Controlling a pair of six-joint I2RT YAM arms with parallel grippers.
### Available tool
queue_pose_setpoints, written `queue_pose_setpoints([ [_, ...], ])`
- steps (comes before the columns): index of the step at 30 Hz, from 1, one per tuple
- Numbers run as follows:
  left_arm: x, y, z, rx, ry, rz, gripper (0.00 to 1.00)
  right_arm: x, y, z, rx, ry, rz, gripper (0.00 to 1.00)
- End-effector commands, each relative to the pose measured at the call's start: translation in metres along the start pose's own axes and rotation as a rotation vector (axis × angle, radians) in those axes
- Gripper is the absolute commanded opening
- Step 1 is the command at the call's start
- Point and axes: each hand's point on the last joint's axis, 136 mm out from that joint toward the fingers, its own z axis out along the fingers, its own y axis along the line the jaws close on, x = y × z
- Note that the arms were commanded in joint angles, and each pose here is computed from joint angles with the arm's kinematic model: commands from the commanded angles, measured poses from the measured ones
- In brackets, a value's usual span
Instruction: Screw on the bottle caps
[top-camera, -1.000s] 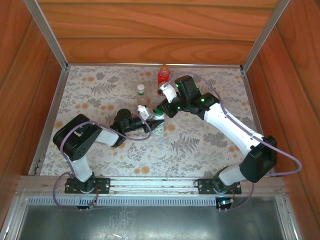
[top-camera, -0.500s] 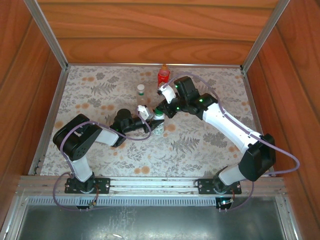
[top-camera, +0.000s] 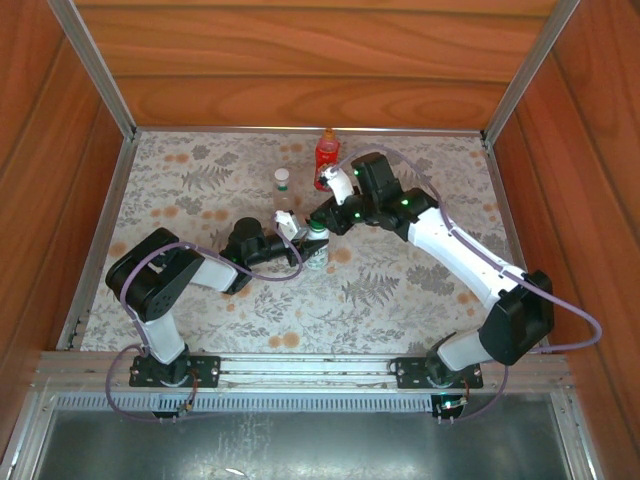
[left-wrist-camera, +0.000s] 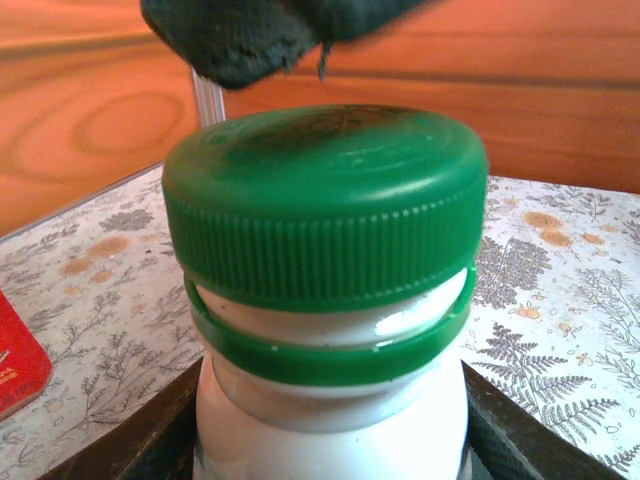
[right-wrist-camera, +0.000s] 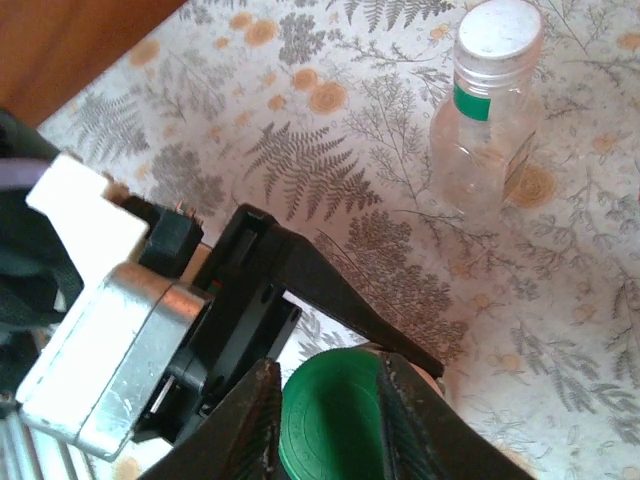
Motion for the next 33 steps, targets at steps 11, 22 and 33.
queue_pose_setpoints([
  [11,0.019,-0.014,-0.004,0.101,0.054,-0.072,0.53,0.001,-0.003,-0.008,-0.144,0.027,0.223,0.33],
  [22,0.019,-0.014,-0.004,0.103,0.053,-0.072,0.53,0.013,-0.003,0.000,-0.170,0.072,0.249,0.26],
  [33,0.020,-0.014,-0.004,0.103,0.055,-0.074,0.53,0.029,0.003,-0.003,-0.190,0.104,0.279,0.23],
])
